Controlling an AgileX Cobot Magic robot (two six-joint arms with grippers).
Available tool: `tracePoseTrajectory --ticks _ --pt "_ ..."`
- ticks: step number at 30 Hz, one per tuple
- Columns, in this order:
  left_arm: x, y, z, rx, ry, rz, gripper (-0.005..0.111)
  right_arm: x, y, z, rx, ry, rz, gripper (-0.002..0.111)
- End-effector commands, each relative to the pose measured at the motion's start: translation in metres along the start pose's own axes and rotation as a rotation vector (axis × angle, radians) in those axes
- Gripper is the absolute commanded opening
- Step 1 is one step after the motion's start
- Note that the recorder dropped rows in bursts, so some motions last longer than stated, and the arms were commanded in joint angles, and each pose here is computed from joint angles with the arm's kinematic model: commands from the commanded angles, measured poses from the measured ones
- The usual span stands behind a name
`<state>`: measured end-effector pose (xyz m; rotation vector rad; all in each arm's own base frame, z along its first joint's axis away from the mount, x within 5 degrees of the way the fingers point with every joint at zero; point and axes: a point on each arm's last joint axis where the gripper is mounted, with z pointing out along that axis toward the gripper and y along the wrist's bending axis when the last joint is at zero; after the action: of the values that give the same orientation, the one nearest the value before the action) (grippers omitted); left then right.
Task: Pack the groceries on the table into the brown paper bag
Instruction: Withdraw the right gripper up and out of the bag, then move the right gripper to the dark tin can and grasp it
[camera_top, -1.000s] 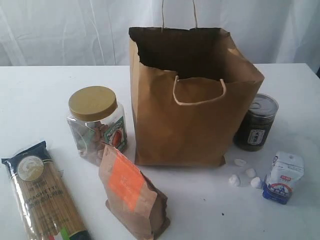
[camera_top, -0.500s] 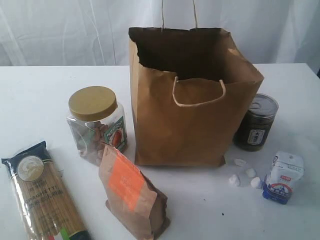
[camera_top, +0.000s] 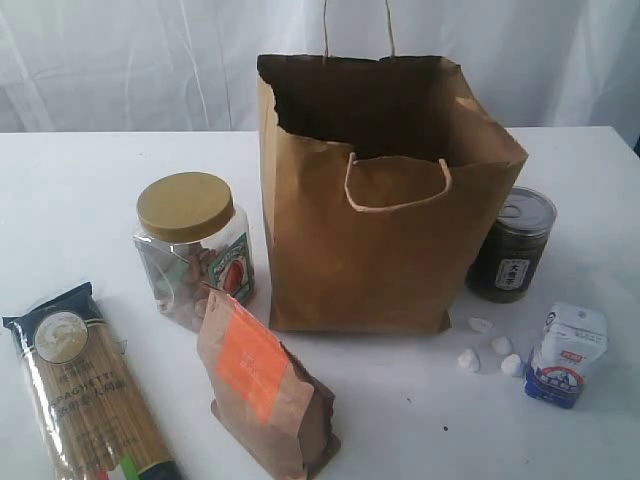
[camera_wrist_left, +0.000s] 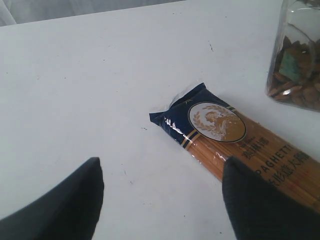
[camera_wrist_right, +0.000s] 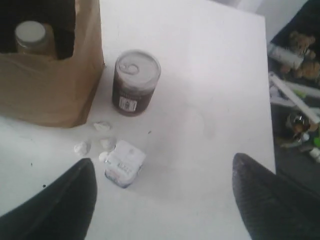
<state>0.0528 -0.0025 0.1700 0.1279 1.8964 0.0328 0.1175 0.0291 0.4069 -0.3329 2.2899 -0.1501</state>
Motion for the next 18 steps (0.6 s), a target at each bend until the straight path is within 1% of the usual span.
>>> tracePoseTrajectory --ticks 1,8,13,18 --pt "0.001 0.000 0.000 0.007 -0.005 0.005 0.070 0.019 0.008 0.026 0.018 0.074 0.108 0.070" --pt "0.001 0.000 0.000 0.007 -0.005 0.005 0.070 0.038 0.026 0.063 -0.030 0.045 0.185 0.070" --pt "0.001 0.000 0.000 0.007 -0.005 0.005 0.070 0.035 0.037 0.082 -0.091 -0.035 0.177 0.071" --pt "0.001 0.000 0.000 0.007 -0.005 0.006 0.070 0.032 0.033 0.111 -0.030 0.045 0.201 0.084"
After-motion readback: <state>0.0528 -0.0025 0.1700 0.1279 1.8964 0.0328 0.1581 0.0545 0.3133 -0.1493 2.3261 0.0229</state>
